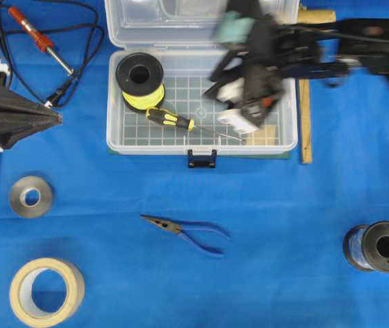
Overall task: Pick the screwdriver from the toolbox among several items.
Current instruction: 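Lower the right gripper over the yellow-black screwdriver in the toolbox, then close the right gripper on the screwdriver handle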
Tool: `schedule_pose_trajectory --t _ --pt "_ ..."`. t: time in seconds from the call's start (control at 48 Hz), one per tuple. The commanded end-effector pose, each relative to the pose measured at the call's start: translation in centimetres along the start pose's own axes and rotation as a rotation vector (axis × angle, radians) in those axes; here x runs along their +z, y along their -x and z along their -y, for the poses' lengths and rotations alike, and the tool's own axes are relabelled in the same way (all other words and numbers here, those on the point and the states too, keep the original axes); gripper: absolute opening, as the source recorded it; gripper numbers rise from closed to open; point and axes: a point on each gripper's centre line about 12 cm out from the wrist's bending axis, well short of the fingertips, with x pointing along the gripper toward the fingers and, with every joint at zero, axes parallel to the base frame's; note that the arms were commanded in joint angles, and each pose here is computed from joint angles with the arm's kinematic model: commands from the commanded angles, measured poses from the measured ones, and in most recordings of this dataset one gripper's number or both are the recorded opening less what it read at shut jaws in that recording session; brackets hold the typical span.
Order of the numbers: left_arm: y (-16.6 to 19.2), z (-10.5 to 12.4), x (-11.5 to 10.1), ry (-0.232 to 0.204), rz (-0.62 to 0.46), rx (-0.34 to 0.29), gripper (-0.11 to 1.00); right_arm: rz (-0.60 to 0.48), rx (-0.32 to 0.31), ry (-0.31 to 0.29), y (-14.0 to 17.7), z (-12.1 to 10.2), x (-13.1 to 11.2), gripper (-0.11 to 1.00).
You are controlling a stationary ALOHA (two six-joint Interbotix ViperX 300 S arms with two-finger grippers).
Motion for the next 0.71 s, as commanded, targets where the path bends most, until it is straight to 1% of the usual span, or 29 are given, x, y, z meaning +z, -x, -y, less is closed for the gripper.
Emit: schedule_pose_trajectory --t 0.0,0.042,0.083,0.188,0.333,0.479,0.688 --pt "-0.3 0.0 0.8 0.005 0.026 -0.001 0.0 -0.015 0.002 -0.004 -1.1 -0.6 1.6 0.61" --pt "-0.3 0.1 0.9 0.005 0.029 -0.001 0.0 -0.04 -0.006 -0.008 -2.3 -0.5 1.7 0.67" --pt "-0.3 0.1 0.9 0.005 0.029 -0.001 0.0 -0.067 -0.01 -0.01 -3.5 -0.5 1.6 0.68" --pt "-0.3 0.1 0.9 0.005 0.031 -0.001 0.0 -0.127 -0.022 -0.022 -6.5 -0.3 1.3 0.66" --pt "-0.3 0.0 0.8 0.005 0.026 -0.001 0.0 -0.197 -0.04 -0.027 -9.9 0.1 0.2 0.66" --pt "-0.3 0.1 0.9 0.005 0.031 -0.003 0.0 -0.238 -0.05 -0.031 -12.2 0.5 -0.7 0.66" --pt "-0.2 0.1 1.0 0.005 0.035 -0.002 0.0 -0.271 -0.058 -0.034 -14.3 0.8 -1.6 0.65"
